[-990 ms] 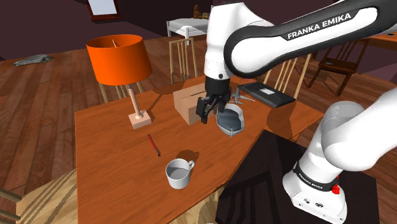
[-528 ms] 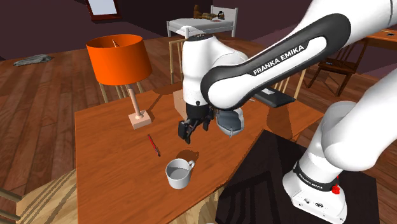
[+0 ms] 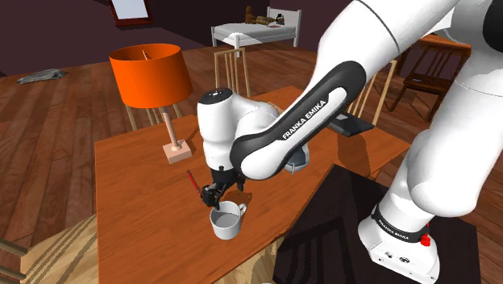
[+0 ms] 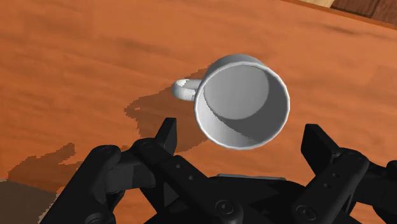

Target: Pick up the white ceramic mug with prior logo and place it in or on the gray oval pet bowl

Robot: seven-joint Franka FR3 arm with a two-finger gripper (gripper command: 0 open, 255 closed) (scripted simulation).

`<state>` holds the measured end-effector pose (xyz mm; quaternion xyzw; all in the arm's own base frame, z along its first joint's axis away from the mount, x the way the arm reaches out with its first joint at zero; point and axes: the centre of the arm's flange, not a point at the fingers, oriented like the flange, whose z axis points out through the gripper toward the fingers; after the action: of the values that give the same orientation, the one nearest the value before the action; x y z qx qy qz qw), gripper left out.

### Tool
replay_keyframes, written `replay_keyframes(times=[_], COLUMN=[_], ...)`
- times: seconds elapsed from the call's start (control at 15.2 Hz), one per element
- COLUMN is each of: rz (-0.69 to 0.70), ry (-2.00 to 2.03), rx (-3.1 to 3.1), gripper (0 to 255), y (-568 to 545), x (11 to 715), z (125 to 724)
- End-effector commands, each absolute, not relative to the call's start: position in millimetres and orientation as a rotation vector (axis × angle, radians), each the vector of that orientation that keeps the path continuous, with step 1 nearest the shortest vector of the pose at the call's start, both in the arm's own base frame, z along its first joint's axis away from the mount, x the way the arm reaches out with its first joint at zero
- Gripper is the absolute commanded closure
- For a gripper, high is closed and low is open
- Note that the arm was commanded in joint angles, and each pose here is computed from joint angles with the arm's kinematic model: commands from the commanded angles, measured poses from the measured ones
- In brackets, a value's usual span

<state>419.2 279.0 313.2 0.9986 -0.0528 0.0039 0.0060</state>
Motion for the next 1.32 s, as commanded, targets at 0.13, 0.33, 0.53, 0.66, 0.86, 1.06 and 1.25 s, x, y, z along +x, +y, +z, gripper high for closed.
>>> replay_keyframes(times=[0.13,0.33,0.53,0.66,0.86,1.06,1.25], rz=[0.004,-0.004,-0.004,-0.004,-0.004,-0.004,-0.004], ry=[-0.168,-0.168,-0.168,-0.168,-0.168,-0.168,-0.168], rx=[3.109,3.096,3.096,3.096,3.096,3.096,3.096], gripper=[0,0,0,0,0,0,0], y=[315,340,341,340,340,340,340], x=[434,445,445,445,445,445,445], z=[271,241,229,218,200,200,200])
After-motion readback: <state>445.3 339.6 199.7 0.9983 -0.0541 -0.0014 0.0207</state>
